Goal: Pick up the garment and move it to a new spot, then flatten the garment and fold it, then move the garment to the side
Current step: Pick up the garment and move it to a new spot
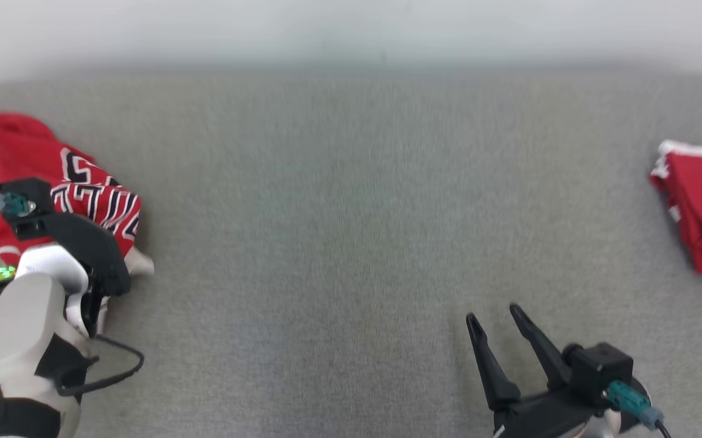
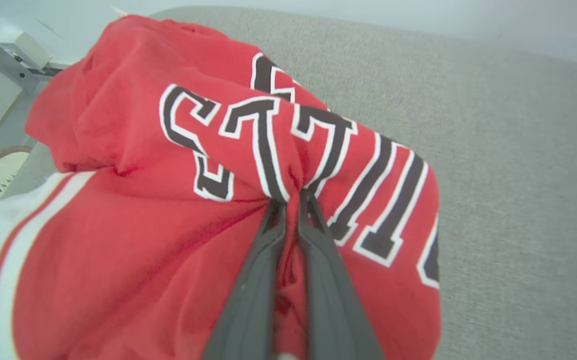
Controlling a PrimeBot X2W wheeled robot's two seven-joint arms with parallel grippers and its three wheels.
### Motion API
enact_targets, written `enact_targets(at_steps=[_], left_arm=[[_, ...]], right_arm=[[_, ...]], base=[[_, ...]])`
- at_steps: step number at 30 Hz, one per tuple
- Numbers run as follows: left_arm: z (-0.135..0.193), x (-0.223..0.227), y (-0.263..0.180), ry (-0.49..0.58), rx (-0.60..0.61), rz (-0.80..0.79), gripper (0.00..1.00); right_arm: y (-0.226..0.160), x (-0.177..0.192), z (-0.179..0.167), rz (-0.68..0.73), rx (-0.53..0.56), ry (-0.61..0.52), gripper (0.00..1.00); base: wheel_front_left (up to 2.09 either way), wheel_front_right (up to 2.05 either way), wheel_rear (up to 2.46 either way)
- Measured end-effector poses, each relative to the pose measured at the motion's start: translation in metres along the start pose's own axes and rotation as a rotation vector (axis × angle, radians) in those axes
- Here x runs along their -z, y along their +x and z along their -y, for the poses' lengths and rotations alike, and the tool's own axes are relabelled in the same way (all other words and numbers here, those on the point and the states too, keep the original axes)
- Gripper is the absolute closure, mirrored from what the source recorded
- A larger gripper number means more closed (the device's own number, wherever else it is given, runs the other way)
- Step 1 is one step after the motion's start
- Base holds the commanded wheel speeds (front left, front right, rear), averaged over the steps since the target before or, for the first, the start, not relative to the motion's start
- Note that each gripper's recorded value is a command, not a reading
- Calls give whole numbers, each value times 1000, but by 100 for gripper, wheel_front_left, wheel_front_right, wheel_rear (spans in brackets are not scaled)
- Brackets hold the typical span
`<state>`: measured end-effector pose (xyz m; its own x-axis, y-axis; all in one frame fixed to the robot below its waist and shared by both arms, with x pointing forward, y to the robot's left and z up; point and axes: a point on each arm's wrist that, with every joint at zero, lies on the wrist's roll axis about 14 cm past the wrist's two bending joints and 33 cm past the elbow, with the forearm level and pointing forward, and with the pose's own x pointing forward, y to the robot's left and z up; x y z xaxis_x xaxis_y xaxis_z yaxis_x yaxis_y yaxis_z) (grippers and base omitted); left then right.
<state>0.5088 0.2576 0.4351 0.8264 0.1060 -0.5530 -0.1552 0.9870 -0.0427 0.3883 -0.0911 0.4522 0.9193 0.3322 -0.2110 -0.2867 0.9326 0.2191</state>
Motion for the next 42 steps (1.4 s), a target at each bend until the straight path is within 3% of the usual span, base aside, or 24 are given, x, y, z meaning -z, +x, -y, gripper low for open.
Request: enact_targets(at_steps=[4,10,16,23,28,31,34,41,42], left_arm=[[11,-39,-21,-22,52,119,100],[56,-113,-76,-27,200,357,100],[135,-177,-147,-13,425,574,100],[243,-207,-228,27,756,728,100],[306,-167,-245,32,971,606,100],[334,-131,-242,52,1018,484,100],[343,-84,-212,65,973,313,100],[292,-8,-123,43,717,42,100],[285,0,-114,28,686,24,49]], right_arm=[[-13,-7,-1,32,10,6,0],[-39,-32,4,130,48,-13,0],[-67,-56,17,226,107,-25,0],[-97,-73,41,299,201,-18,0],[-113,-68,56,302,265,2,0],[-122,-64,66,300,304,13,0],[-128,-59,73,292,335,27,0],[-119,-51,73,258,333,38,0],[-117,-50,72,253,329,39,0]], base=[[0,0,0],[0,0,0],[0,0,0],[0,0,0],[0,0,0],[0,0,0],[0,0,0],[0,0,0],[0,0,0]])
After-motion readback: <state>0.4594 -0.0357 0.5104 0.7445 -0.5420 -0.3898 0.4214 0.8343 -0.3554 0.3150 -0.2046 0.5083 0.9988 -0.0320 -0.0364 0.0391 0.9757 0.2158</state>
